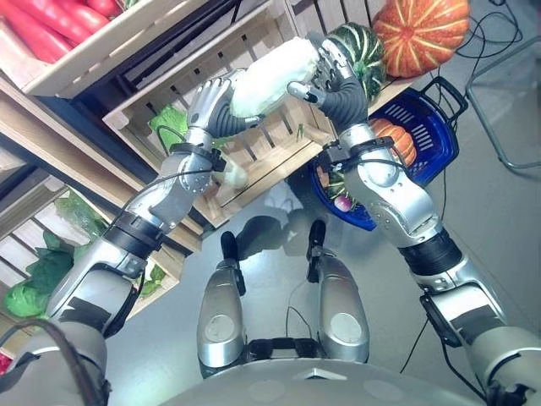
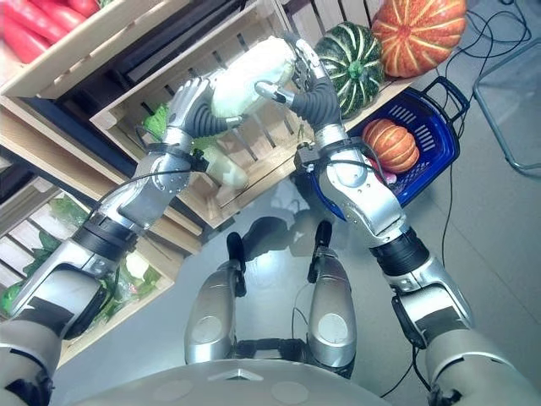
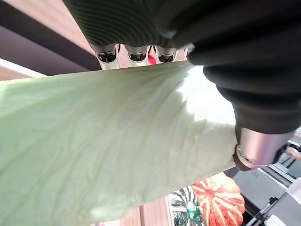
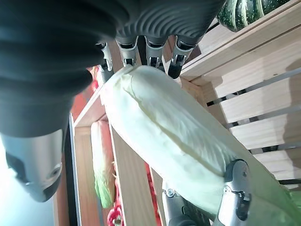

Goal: Pick up fruits and vegetables into the basket

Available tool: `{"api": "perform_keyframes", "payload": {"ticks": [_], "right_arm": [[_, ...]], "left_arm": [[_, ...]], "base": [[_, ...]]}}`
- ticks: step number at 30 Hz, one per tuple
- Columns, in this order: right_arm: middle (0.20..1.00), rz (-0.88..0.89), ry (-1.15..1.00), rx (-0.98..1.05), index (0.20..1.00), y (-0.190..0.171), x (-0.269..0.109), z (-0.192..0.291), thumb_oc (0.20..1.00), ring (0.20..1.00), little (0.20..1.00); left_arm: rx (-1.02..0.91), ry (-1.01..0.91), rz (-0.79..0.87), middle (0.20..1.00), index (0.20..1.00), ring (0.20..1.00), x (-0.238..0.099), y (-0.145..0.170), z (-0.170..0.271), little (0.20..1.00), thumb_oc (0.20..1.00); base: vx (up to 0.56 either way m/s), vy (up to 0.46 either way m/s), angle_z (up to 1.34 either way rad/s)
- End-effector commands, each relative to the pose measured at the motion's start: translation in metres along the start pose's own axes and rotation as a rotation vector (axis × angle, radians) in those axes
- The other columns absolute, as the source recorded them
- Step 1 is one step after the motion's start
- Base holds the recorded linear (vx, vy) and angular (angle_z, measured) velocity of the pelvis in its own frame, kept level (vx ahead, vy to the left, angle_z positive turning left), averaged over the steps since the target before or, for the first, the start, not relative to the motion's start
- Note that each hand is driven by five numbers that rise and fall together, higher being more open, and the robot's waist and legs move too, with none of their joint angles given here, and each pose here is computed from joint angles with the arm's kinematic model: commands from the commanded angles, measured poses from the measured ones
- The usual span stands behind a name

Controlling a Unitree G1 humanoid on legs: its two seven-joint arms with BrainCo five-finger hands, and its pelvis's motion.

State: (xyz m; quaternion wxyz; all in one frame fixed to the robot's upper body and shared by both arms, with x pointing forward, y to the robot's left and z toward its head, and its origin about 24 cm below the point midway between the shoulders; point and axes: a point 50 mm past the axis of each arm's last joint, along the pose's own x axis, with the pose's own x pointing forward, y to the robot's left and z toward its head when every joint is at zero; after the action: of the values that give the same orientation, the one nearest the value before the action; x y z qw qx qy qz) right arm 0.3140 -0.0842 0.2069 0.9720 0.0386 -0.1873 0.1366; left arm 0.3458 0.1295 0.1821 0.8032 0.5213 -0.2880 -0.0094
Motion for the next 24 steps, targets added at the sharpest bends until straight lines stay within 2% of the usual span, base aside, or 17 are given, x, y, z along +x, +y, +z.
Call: {"api": "perform_keyframes", "payload": {"ticks": [1,11,24], "right_arm": [[1.000,0.032,-0.018,0.106,1.000,0.028,-0.001,0.000,1.000,1.000,1.000],[1.000,0.053,0.068,0.197,1.000,0.043,0.003,-0.012,1.000,1.000,1.000],[1.000,0.390,0.325,0.616,1.000,0.089,-0.012,-0.024,1.000,1.000,1.000]], "left_arm": [[-0.012,-0.262,0.074,0.200,0.200,0.200,0.008,0.003,0.059,0.200,0.200],[0.098,-0.344,0.144,0.200,0.200,0.200,0.014,-0.004,0.075,0.200,0.200],[0.231,-0.476,0.154,0.200,0.200,0.200,0.009,-0.008,0.094,0.200,0.200]], "base": [[0.00,0.000,0.00],[0.00,0.000,0.00],[0.00,-0.016,0.02]]}}
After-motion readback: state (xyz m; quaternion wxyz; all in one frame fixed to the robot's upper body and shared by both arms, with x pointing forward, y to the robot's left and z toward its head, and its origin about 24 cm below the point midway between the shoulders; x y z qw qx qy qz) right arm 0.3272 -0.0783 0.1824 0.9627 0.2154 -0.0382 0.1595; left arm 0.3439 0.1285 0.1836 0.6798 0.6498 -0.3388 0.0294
